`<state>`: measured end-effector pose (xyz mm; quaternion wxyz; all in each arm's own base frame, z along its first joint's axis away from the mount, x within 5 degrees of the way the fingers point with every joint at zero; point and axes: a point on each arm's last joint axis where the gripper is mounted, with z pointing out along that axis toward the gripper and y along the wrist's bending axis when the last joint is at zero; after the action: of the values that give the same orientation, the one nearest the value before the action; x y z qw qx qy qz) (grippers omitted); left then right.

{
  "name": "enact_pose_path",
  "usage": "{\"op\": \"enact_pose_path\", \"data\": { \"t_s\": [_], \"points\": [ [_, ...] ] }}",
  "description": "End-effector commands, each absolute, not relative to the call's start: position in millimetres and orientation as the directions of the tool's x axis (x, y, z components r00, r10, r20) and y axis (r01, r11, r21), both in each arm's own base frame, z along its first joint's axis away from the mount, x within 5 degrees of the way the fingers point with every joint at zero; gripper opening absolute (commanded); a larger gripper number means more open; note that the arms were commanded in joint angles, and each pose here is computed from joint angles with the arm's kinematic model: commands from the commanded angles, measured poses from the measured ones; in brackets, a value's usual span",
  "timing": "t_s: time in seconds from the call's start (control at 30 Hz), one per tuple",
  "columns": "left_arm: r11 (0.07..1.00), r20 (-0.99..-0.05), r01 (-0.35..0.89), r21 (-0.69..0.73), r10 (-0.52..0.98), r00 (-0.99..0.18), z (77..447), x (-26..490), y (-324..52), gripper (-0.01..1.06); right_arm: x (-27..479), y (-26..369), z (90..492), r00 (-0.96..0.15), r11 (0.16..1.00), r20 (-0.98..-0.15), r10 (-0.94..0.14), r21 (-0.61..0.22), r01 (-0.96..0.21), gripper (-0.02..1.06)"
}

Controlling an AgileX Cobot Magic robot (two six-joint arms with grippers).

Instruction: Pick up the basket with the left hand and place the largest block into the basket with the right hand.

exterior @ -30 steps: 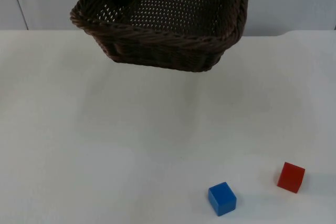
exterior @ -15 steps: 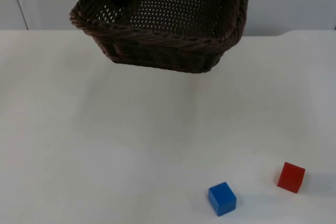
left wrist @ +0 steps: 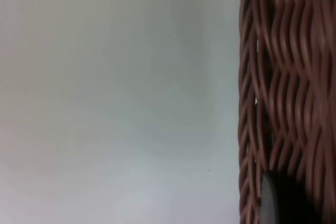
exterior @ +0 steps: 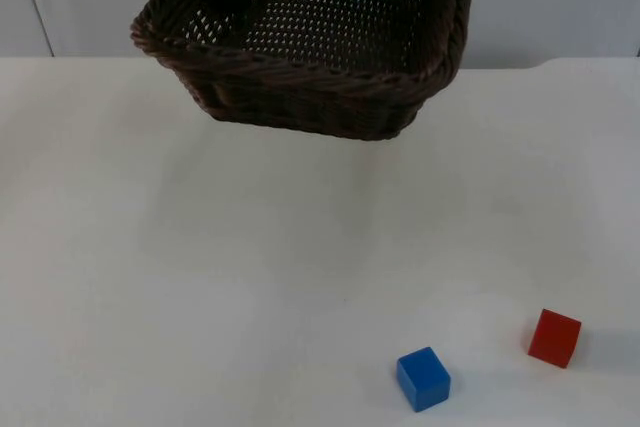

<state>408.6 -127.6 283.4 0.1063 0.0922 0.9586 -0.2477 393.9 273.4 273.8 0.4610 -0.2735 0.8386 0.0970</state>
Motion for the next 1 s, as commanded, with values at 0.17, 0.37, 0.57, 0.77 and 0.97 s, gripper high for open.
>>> {"op": "enact_pose_path", "data": {
  "t_s": [0.17,0.37,0.57,0.77,0.97],
  "points": [
    [0.858,-0.263,0.239,-0.454,0.127,-0.956,287.8,407.5,-128.1,0.00,394.9,273.6,286.3,-0.376,0.829,-0.862,-0.341,-0.088,-0.552,0.74],
    [0.862,-0.264,0.240,-0.446,0.130,-0.956,287.5,407.6,-127.4,0.00,382.2,264.0,323.3,-0.334,0.835,-0.890,-0.309,-0.086,-0.543,0.85],
    [0.867,-0.272,0.258,-0.427,0.150,-0.951,286.8,407.8,-126.1,0.00,363.9,246.8,357.2,-0.334,0.845,-0.882,-0.333,-0.121,-0.522,0.85],
    [0.866,-0.275,0.266,-0.423,0.157,-0.949,286.7,407.8,-126.0,0.00,347.9,230.4,378.0,-0.353,0.852,-0.859,-0.369,-0.162,-0.497,0.85],
    [0.865,-0.278,0.272,-0.421,0.163,-0.947,286.7,407.8,-126.0,0.00,323.8,213.7,384.0,-0.349,0.852,-0.864,-0.364,-0.158,-0.499,0.85]
  ]
}}
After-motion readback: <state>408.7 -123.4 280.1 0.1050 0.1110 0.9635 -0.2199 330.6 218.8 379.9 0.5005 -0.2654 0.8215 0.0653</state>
